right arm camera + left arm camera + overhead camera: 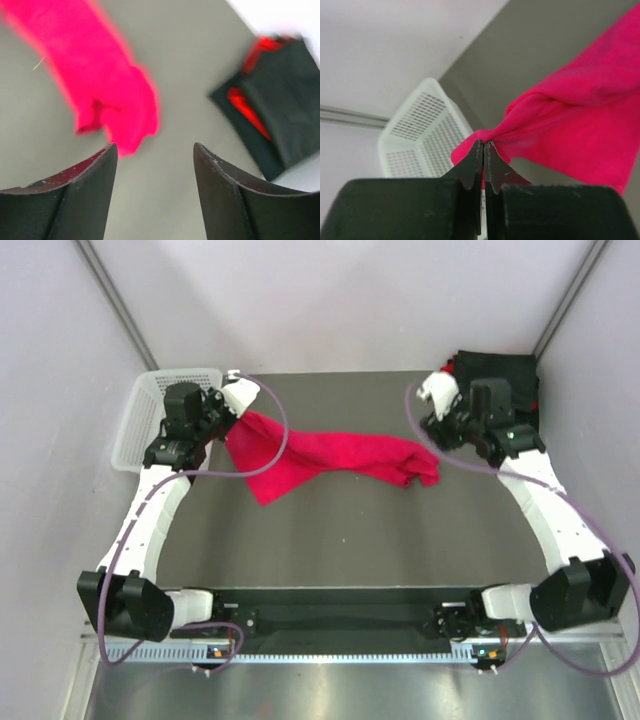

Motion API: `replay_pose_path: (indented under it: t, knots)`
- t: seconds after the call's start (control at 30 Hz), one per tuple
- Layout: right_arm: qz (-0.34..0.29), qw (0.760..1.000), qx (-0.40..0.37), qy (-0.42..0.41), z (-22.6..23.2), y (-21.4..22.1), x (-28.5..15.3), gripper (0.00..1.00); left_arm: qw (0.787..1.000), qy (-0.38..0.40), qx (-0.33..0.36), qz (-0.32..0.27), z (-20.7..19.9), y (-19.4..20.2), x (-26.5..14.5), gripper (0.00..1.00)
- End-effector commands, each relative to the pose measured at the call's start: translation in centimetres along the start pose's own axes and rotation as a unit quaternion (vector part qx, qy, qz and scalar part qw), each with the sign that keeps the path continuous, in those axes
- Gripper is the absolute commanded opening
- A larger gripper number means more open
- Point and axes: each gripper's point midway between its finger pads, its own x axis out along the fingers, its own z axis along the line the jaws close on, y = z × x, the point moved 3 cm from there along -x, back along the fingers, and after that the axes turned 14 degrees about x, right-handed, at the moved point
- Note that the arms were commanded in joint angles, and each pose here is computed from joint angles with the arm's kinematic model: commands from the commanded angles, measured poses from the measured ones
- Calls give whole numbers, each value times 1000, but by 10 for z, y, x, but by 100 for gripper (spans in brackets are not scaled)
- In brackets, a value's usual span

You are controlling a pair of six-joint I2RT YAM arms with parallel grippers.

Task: Fold and stack the t-shirts
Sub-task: Flatten the tshirt out

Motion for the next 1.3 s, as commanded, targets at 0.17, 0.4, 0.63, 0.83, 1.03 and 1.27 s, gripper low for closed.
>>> replay_pose_path:
  t: [0.17, 0.4, 0.63, 0.83, 1.03, 1.27]
  knots:
    - [37, 938, -268, -219, 118, 87, 6, 62, 997, 45, -60, -7, -23, -3, 6, 0]
    - [103, 931, -270, -223, 125, 103, 62, 58, 996, 52, -73, 2, -25, -3, 8, 0]
    - [114, 930, -288, -200, 118, 101, 91, 57, 996, 55, -71, 13, -29, 4, 8, 0]
    - [124, 930, -292, -188, 112, 105, 103, 56, 996, 53, -72, 16, -29, 6, 12, 0]
    - [154, 928, -284, -185, 104, 123, 114, 54, 996, 51, -71, 18, -27, 6, 15, 0]
    - [170, 935, -270, -158, 91, 125, 123, 18, 996, 51, -69, 21, -27, 7, 16, 0]
